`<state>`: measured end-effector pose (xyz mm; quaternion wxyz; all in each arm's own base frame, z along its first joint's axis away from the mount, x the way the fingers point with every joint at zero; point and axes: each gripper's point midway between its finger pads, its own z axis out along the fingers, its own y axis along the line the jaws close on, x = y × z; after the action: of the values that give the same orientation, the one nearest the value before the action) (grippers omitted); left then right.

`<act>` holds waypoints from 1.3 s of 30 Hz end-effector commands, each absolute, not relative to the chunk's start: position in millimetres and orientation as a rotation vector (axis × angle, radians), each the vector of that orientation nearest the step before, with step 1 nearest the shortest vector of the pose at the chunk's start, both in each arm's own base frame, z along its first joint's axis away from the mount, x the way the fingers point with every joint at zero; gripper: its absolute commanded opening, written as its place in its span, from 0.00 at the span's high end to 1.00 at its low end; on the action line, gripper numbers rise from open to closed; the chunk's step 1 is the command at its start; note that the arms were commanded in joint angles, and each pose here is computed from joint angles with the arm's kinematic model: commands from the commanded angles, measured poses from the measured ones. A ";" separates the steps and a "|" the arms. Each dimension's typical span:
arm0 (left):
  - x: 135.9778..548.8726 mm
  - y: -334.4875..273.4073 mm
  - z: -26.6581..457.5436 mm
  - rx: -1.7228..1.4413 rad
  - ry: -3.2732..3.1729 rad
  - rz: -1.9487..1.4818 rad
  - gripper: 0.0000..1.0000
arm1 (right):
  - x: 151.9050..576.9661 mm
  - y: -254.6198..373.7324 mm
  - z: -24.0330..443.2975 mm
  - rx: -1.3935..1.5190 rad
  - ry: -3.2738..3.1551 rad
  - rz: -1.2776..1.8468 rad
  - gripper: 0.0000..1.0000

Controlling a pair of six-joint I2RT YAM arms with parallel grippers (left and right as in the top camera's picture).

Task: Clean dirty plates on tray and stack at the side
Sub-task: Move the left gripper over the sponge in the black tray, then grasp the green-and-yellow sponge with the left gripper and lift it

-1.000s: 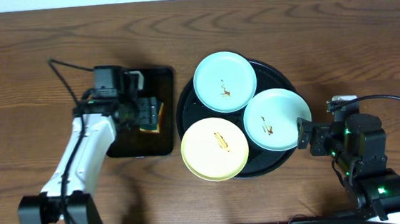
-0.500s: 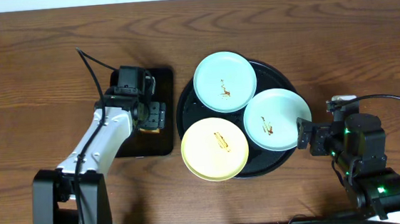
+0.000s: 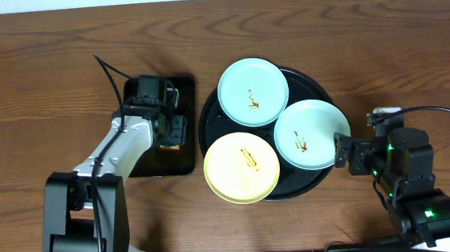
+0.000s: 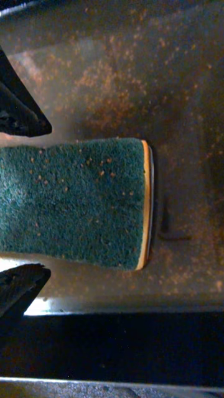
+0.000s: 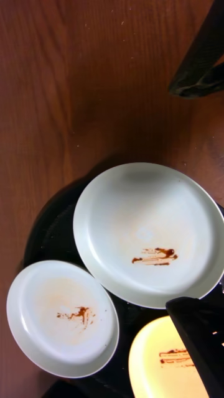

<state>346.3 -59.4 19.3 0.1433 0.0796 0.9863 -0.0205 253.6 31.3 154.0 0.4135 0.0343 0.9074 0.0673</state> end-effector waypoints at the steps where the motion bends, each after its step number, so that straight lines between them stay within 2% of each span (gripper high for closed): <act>1: 356.3 -63.9 24.6 0.242 2.816 -0.079 0.36 | 256.2 34.6 164.2 0.086 2.257 0.188 0.01; 7: 355.1 -64.0 24.0 0.242 2.821 -0.080 0.44 | 256.1 34.5 164.2 0.086 2.258 0.187 0.01; 13: 345.4 -62.4 13.2 0.243 2.841 -0.078 0.45 | 256.2 34.6 164.2 0.086 2.257 0.188 0.01; 19: 346.5 -62.4 13.1 0.237 2.836 -0.079 0.61 | 256.2 34.6 164.2 0.086 2.257 0.188 0.01; 21: 346.3 -62.5 13.0 0.238 2.837 -0.079 0.62 | 256.2 34.6 164.2 0.086 2.257 0.188 0.01; 25: 344.6 -62.2 12.5 0.211 2.847 -0.082 0.72 | 256.2 34.6 164.2 0.086 2.257 0.188 0.01; 39: 332.3 -60.2 0.7 0.180 2.876 -0.084 0.69 | 256.2 34.6 164.3 0.086 2.257 0.188 0.01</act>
<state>348.6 -61.0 14.5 0.1560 0.0658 0.9852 -0.0273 253.6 31.3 154.0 0.4136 0.0343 0.9073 0.0673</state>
